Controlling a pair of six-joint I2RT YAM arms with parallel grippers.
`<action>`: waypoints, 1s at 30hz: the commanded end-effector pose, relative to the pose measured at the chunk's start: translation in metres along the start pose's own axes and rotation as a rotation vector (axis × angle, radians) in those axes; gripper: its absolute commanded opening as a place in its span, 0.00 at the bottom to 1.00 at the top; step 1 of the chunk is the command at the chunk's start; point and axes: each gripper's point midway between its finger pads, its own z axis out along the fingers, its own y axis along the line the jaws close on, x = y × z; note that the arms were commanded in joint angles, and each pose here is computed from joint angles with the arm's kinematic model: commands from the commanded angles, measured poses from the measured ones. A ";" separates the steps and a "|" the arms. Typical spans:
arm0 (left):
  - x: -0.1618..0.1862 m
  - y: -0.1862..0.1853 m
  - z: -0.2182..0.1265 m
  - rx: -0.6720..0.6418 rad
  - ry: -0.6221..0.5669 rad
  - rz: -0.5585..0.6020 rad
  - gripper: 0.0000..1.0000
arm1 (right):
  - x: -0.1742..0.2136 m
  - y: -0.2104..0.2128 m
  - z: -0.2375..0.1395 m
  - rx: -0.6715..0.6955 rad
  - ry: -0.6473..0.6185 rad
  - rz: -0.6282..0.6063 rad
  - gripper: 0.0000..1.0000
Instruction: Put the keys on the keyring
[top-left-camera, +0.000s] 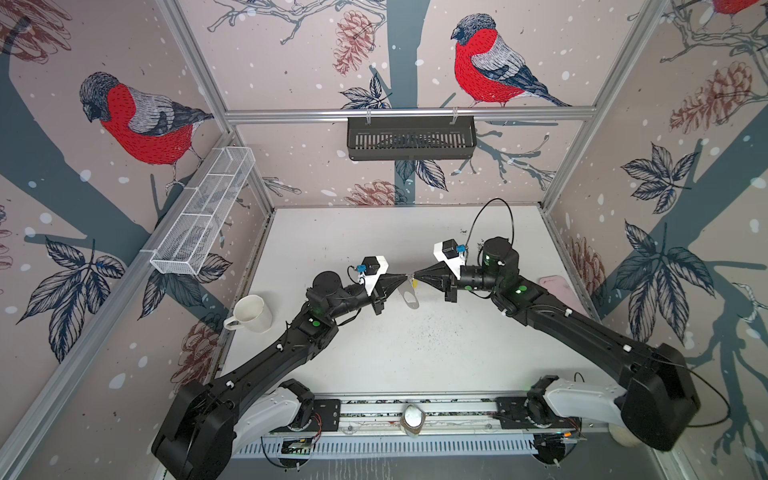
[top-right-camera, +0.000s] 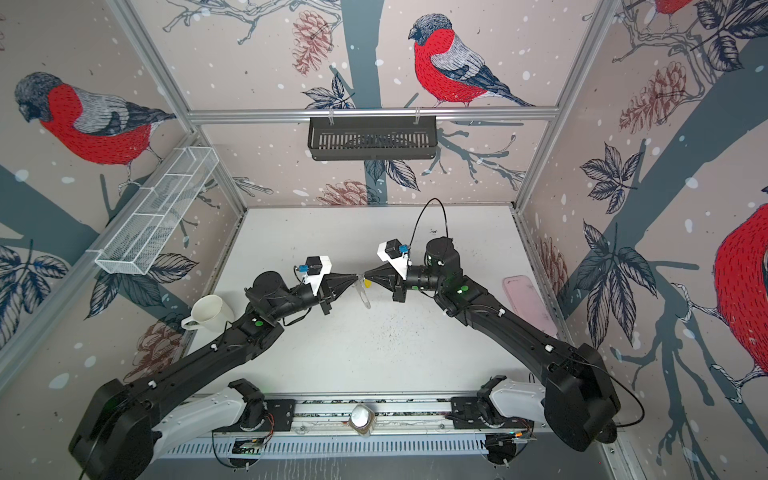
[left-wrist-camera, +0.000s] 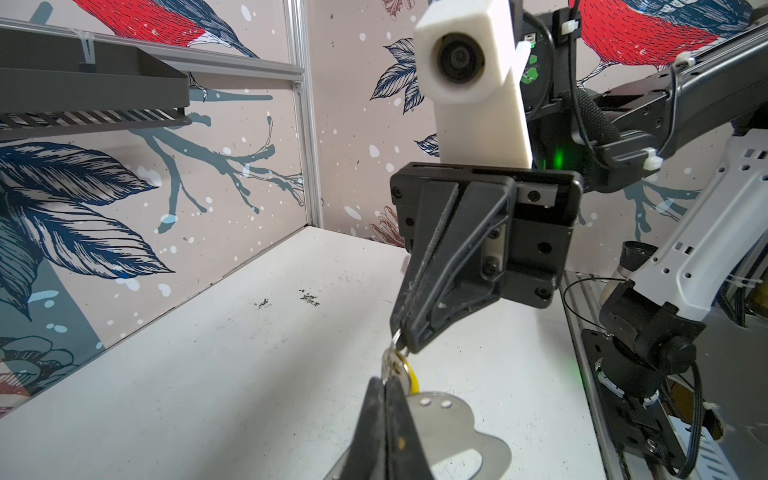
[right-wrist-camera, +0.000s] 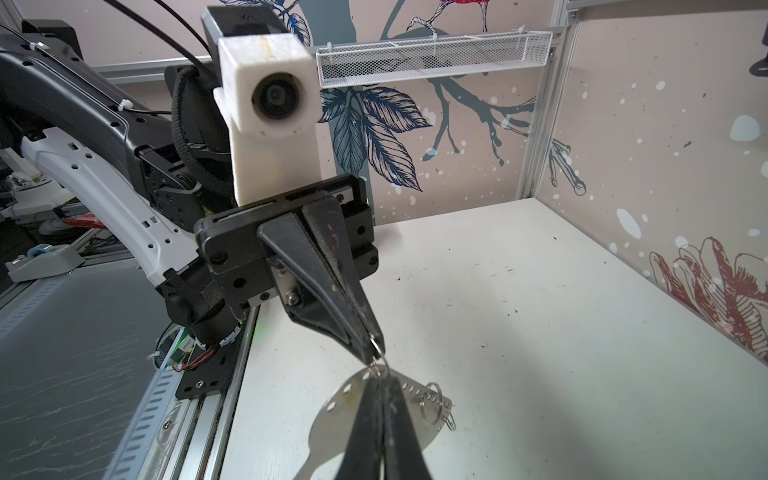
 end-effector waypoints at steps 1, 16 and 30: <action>-0.011 -0.006 -0.001 0.027 -0.038 0.027 0.00 | -0.006 -0.003 0.001 0.013 -0.013 -0.017 0.00; -0.014 -0.011 -0.004 0.046 -0.053 0.039 0.00 | 0.002 -0.013 0.006 0.039 0.010 0.019 0.00; -0.018 -0.014 -0.008 0.050 -0.076 0.052 0.00 | 0.006 -0.021 0.009 0.067 0.024 0.049 0.00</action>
